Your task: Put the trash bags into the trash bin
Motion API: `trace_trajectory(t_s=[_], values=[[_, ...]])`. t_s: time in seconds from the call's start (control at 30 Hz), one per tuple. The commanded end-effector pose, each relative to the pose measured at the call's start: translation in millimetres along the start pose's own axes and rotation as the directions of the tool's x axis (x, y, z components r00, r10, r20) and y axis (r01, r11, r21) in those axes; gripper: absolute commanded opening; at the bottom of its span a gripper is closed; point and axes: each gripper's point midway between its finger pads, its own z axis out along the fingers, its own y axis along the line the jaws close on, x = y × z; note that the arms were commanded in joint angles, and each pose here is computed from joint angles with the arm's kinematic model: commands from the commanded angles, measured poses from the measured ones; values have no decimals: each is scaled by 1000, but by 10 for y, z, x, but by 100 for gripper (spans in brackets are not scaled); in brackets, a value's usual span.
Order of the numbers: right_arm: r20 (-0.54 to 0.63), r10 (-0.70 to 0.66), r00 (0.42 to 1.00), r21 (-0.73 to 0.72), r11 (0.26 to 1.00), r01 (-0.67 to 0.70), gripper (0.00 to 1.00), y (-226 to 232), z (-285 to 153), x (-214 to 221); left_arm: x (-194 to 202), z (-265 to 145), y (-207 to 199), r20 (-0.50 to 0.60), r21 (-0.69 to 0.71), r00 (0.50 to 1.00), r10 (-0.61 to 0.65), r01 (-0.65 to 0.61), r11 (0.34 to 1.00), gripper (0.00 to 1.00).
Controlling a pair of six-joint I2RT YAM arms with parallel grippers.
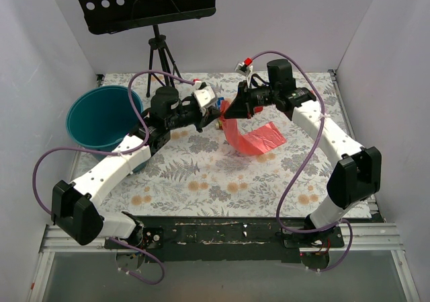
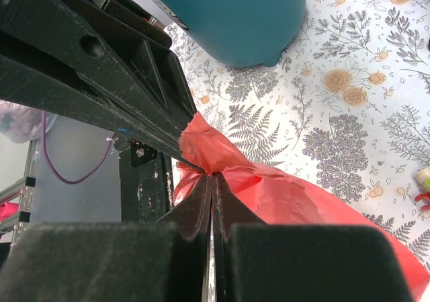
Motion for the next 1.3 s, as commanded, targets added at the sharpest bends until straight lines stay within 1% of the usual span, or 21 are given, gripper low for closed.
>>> trace_trajectory(t_s=[0.0, 0.13, 0.23, 0.37, 0.47, 0.5, 0.53, 0.57, 0.63, 0.67, 1.1, 1.2, 1.27], values=[[52, -67, 996, 52, 997, 64, 1, -34, -152, -193, -125, -95, 22, 22, -26, 996, 81, -80, 996, 0], [74, -47, 996, 164, 986, 34, 1, -271, -389, -162, -37, -131, 59, -8, -47, 993, 120, -121, 992, 0], [84, -45, 995, 204, 979, 27, 1, -358, -470, -163, -20, -141, 59, -8, -47, 993, 121, -122, 991, 0], [91, -46, 995, 188, 982, 28, 1, -339, -454, -198, -18, -117, 47, -3, -37, 994, 109, -109, 993, 0], [108, -18, 994, 106, 994, 6, 2, -237, -409, -243, -68, -104, 62, 11, -39, 993, 116, -116, 992, 0], [108, -3, 994, 92, 996, -7, 20, -208, -373, -256, -73, -105, 61, 15, -41, 993, 114, -114, 993, 0], [104, 6, 995, 79, 997, -14, 32, -175, -336, -261, -94, -105, 59, 23, -41, 993, 116, -115, 993, 0], [100, 5, 995, 59, 998, -11, 38, -124, -296, -271, -100, -98, 57, 29, -38, 993, 118, -117, 992, 0], [90, 9, 996, 24, 1000, -11, 43, -68, -223, -254, -92, -86, 50, 29, -31, 993, 117, -116, 993, 0], [87, 11, 996, 14, 1000, -13, 47, -54, -192, -249, -101, -85, 54, 30, -30, 993, 116, -115, 993, 0], [66, 48, 997, -25, 999, -46, 50, -47, -4, -217, -200, -67, 39, 57, -18, 993, 106, -105, 994, 0], [67, 43, 997, -29, 999, -41, 47, -42, 28, -229, -197, -64, 41, 56, -19, 993, 101, -100, 995, 0], [67, 33, 997, -48, 998, -30, 42, -16, 36, -230, -189, -68, 37, 53, -18, 994, 99, -98, 995, 0]])
